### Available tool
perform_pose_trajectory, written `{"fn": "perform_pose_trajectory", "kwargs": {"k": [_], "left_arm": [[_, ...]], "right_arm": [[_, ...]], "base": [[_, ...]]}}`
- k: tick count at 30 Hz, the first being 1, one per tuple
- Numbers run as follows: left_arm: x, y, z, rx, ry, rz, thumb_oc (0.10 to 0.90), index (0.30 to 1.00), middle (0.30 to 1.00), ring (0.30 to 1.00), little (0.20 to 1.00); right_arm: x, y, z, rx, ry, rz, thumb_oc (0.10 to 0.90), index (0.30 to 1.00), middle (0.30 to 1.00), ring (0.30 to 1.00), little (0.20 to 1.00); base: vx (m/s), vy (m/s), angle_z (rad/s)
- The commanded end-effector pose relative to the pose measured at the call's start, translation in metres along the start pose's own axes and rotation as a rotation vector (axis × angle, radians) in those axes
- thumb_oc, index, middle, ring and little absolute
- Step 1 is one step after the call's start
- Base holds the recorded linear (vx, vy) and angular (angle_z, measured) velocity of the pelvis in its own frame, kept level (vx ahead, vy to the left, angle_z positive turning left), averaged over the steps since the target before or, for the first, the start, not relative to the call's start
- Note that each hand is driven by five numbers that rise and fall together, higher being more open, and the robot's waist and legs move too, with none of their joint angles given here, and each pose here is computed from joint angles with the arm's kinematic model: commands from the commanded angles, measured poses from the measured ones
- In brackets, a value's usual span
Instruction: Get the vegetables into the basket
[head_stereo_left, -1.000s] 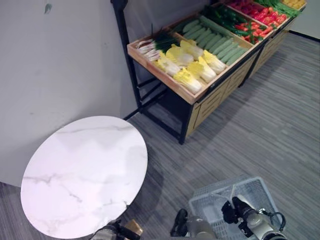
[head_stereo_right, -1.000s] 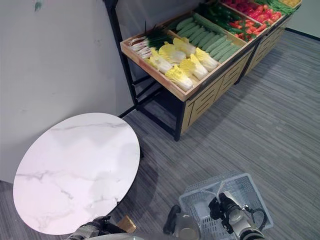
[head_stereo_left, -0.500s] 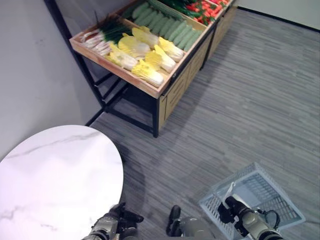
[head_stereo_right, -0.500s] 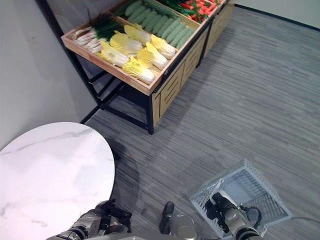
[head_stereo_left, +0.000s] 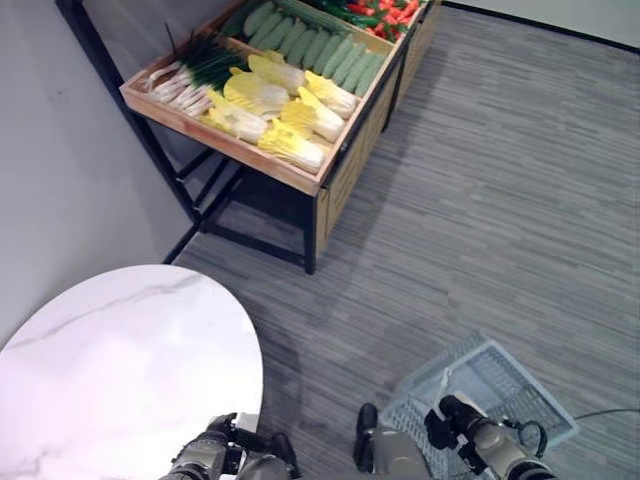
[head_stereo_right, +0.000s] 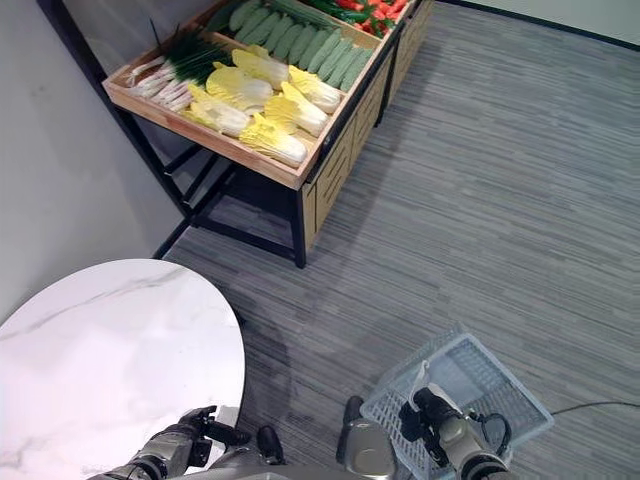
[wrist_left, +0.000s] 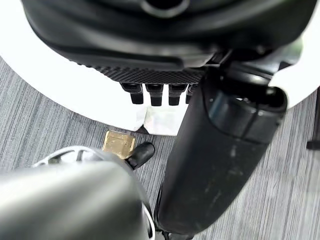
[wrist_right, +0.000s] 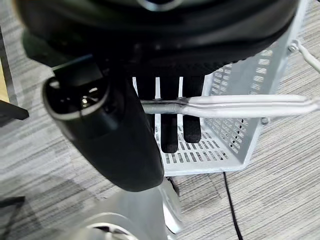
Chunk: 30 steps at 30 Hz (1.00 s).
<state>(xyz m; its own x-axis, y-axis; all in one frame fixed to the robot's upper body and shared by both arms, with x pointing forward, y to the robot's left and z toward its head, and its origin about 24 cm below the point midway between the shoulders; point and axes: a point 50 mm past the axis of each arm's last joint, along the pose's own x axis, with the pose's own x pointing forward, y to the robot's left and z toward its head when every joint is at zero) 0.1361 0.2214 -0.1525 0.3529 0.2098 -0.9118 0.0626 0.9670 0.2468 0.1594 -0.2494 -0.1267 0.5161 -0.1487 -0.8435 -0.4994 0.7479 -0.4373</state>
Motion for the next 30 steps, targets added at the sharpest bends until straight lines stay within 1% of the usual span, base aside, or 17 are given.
{"fn": "perform_pose_trajectory", "kwargs": {"k": [1, 9, 14, 24, 30], "left_arm": [[0.000, 0.010, 0.000, 0.009, -0.008, 0.034, 0.900, 1.000, 1.000, 1.000, 1.000], [0.000, 0.009, -0.002, 0.030, 0.000, 0.017, 0.900, 1.000, 1.000, 1.000, 1.000], [0.000, 0.005, -0.007, 0.019, 0.023, 0.006, 0.900, 1.000, 1.000, 1.000, 1.000], [0.000, -0.005, -0.004, 0.013, 0.019, -0.018, 0.900, 1.000, 1.000, 1.000, 1.000], [0.000, -0.008, -0.002, -0.043, 0.018, -0.031, 0.900, 1.000, 1.000, 1.000, 1.000]], "right_arm": [[0.003, 0.004, 0.031, -0.026, -0.103, 0.020, 0.400, 0.300, 0.300, 0.300, 0.300], [0.003, 0.001, 0.031, -0.032, -0.098, 0.014, 0.400, 0.300, 0.300, 0.300, 0.300], [0.003, 0.001, 0.028, -0.044, -0.087, 0.018, 0.400, 0.300, 0.300, 0.300, 0.300], [0.001, -0.001, 0.012, -0.022, -0.046, 0.006, 0.400, 0.300, 0.300, 0.300, 0.300], [0.000, 0.000, -0.001, -0.013, -0.008, 0.002, 0.400, 0.300, 0.300, 0.300, 0.300]], "base": [[-0.04, -0.044, -0.54], [-0.11, -0.008, -0.59], [-0.02, -0.128, -0.59], [-0.03, -0.176, -0.04], [0.01, -0.220, 0.02]]}}
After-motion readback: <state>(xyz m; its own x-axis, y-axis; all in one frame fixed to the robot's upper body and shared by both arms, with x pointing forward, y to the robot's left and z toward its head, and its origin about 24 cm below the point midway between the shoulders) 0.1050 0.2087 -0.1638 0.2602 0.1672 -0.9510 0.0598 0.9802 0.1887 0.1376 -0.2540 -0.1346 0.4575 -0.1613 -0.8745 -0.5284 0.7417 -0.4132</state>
